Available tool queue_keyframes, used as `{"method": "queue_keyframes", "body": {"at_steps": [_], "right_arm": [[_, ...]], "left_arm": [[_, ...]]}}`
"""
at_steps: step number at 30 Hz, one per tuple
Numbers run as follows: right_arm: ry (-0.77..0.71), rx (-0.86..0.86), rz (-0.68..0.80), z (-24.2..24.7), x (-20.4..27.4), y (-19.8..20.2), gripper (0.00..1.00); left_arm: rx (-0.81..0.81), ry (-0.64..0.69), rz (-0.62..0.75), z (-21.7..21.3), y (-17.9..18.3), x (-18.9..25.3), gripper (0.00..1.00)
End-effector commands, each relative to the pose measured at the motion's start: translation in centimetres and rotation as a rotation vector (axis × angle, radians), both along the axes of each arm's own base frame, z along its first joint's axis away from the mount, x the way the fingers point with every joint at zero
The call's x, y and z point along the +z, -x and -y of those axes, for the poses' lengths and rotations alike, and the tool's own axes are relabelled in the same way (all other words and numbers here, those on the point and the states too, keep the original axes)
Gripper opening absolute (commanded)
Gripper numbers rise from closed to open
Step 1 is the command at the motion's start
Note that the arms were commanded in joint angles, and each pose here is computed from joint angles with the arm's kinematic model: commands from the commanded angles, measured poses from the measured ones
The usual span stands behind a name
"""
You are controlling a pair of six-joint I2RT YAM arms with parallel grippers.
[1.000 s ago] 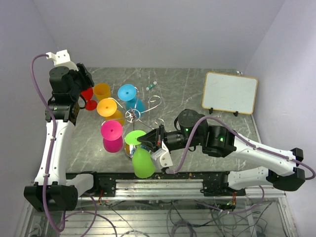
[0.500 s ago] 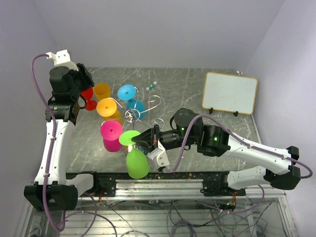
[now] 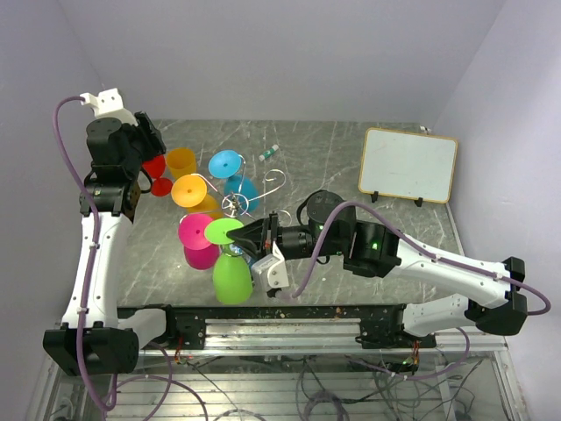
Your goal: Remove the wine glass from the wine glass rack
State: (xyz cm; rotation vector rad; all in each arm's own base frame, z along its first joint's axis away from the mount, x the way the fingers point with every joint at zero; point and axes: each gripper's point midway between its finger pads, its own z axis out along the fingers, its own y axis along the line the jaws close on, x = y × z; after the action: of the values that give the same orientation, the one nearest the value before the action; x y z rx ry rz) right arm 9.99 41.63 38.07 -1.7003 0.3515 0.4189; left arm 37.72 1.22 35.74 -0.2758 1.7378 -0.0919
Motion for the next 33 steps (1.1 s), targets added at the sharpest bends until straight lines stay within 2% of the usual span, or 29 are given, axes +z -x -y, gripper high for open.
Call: {"method": "queue_keyframes", "body": {"at_steps": [1,11,18,28,33], "right_arm": [[-0.073,-0.095,0.033,0.4,2.2,-1.5,0.0],[-0.017,-0.199,0.07,1.9,1.1,-3.2,0.0],[-0.028,-0.207,0.049,3.4,1.1,-2.7,0.0],[-0.027,-0.166,-0.028,6.6,1.0,-0.7,0.0],[-0.072,-0.179,-0.158,8.7,0.4,0.3,0.0]], "left_arm": [[-0.009,0.016,0.045,-0.1,-0.3,1.1,0.64],[-0.009,0.021,0.044,-0.2,-0.4,1.0,0.64],[-0.005,0.019,0.047,-0.3,-0.3,1.0,0.67],[0.006,0.007,0.042,-0.6,-0.3,0.9,0.71],[0.009,0.008,0.041,-0.7,-0.4,0.7,0.72]]}}
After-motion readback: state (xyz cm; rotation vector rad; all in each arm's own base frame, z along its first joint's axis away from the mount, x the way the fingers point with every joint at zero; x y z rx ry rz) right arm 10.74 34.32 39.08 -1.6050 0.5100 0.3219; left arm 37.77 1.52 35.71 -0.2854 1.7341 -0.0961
